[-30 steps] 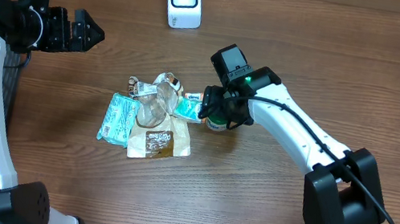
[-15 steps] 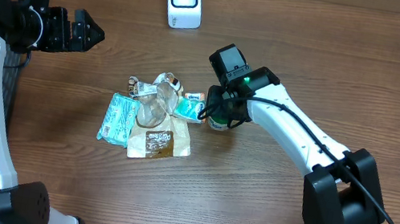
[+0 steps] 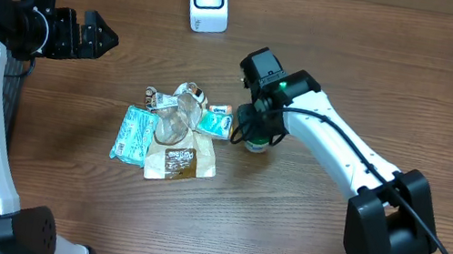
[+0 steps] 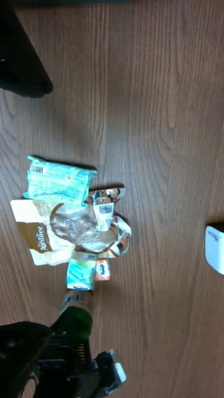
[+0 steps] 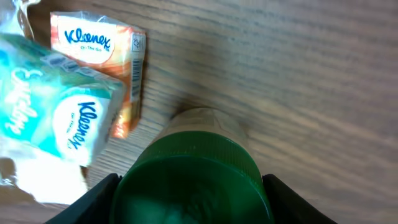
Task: Scan the item barcode
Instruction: 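Lift the jar with the right gripper and move it toward the scanner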
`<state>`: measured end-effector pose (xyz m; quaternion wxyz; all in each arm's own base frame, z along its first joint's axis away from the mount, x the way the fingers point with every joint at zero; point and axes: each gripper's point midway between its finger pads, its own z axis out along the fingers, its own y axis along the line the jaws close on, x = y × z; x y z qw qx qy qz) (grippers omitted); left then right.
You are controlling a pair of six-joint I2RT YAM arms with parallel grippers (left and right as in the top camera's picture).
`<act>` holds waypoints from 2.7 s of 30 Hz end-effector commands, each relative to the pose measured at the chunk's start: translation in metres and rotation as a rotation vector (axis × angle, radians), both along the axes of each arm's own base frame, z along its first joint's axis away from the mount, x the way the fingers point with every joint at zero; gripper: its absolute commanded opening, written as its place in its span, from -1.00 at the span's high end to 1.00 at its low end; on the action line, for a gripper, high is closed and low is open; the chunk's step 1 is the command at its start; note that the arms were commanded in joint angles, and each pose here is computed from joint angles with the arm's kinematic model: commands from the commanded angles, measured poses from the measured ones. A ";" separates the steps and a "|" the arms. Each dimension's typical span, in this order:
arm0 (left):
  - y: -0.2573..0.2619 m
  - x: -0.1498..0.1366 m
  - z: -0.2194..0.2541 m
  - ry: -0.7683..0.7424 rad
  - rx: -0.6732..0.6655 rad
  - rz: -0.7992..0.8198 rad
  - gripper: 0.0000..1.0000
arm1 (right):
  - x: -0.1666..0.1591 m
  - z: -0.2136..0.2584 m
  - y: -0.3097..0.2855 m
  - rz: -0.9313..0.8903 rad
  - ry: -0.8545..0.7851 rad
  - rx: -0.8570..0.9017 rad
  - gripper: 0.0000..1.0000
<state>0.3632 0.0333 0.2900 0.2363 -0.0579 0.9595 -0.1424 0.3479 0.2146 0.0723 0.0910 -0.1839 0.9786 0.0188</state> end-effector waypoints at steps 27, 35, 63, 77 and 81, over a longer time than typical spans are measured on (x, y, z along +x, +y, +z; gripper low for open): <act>-0.005 -0.001 0.006 -0.025 0.002 -0.032 -0.99 | 0.009 0.021 -0.024 0.919 -0.066 -0.114 -0.04; -0.005 -0.001 0.006 -0.024 0.002 -0.032 -0.99 | 0.003 0.023 -0.009 0.905 -0.070 0.025 -0.04; -0.005 -0.001 0.006 -0.025 0.002 -0.032 -0.99 | 0.055 0.066 -0.024 -0.027 -0.063 0.253 -1.00; -0.005 -0.001 0.006 -0.025 0.002 -0.032 -0.99 | 0.050 0.052 -0.019 -0.053 -0.061 0.149 -0.89; -0.005 -0.001 0.006 -0.025 0.002 -0.032 -0.99 | 0.049 0.042 -0.018 -0.048 -0.043 0.136 -0.86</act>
